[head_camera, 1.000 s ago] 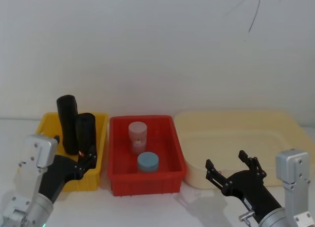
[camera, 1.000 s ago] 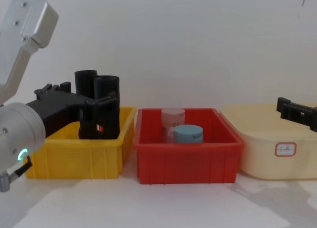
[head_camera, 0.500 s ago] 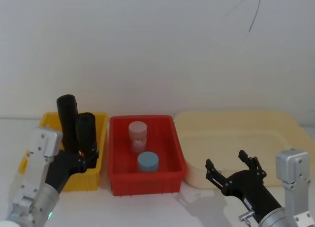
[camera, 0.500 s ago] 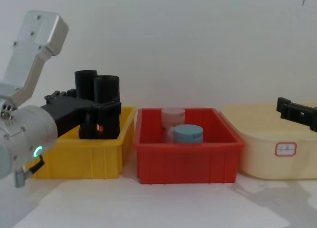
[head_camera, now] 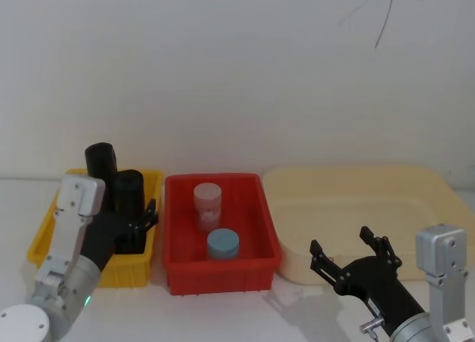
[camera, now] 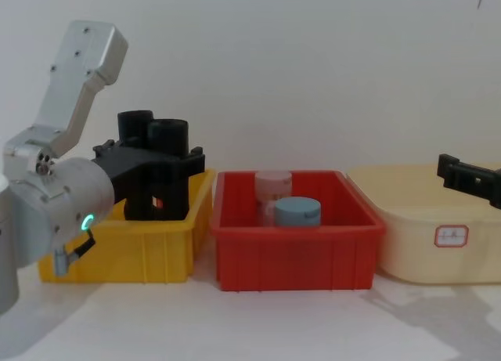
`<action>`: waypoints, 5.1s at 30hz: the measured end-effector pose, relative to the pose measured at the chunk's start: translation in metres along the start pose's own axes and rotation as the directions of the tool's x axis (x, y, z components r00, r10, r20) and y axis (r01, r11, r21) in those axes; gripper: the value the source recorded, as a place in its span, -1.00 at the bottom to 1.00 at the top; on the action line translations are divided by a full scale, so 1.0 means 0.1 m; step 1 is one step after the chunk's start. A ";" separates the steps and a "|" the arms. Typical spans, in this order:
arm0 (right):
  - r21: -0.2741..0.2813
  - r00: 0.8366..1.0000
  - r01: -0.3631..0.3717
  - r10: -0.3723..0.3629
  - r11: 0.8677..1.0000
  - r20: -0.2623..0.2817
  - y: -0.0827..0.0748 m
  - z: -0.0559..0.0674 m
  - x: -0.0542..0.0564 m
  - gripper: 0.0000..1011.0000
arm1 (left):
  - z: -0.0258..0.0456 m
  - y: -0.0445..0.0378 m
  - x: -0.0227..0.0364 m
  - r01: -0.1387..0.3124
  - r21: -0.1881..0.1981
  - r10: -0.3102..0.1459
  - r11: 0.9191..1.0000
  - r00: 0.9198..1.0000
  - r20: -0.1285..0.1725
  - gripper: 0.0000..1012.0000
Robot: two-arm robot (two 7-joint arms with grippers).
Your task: Pick up the garbage bag with the one hand and transfer it to the other hand.
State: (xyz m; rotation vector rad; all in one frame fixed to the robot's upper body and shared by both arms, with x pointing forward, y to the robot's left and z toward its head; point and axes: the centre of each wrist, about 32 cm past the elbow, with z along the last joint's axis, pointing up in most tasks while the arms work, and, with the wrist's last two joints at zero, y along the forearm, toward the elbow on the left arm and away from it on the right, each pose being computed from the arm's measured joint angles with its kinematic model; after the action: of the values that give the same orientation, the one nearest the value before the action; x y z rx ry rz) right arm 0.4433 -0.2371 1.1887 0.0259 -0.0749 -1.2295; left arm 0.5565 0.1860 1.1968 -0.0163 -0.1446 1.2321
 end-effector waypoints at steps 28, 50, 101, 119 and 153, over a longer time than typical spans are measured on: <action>0.000 1.000 0.000 0.000 1.000 0.000 0.00 0.00 0.00 0.98 | 0.185 -0.316 0.031 -0.005 -0.077 0.002 0.997 0.999 -0.035 0.05; 0.000 1.000 0.000 0.000 1.000 0.000 0.00 0.00 0.00 0.98 | 0.693 -0.510 -0.007 0.115 -0.204 -0.119 0.972 0.993 -0.009 0.05; 0.000 1.000 0.000 0.000 1.000 0.000 0.00 0.00 0.00 0.98 | 0.784 -1.200 -1.198 0.704 -0.264 -0.745 0.660 0.658 -0.108 0.05; 0.000 1.000 0.000 0.000 1.000 0.000 0.00 0.00 0.00 0.98 | 0.762 -1.228 -1.305 0.728 -0.266 -0.772 0.632 0.624 -0.123 0.05; -0.031 0.997 0.063 -0.062 0.998 0.038 -0.06 0.05 0.04 0.98 | 0.753 -1.222 -1.314 0.734 -0.267 -0.778 0.624 0.616 -0.127 0.05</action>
State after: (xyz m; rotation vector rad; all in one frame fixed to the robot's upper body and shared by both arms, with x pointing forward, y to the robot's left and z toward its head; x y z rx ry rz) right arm 0.4388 -0.2431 1.1936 -0.0224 -0.0874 -1.2935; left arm 0.6196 0.0167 1.2691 -0.2462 -0.0487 0.3317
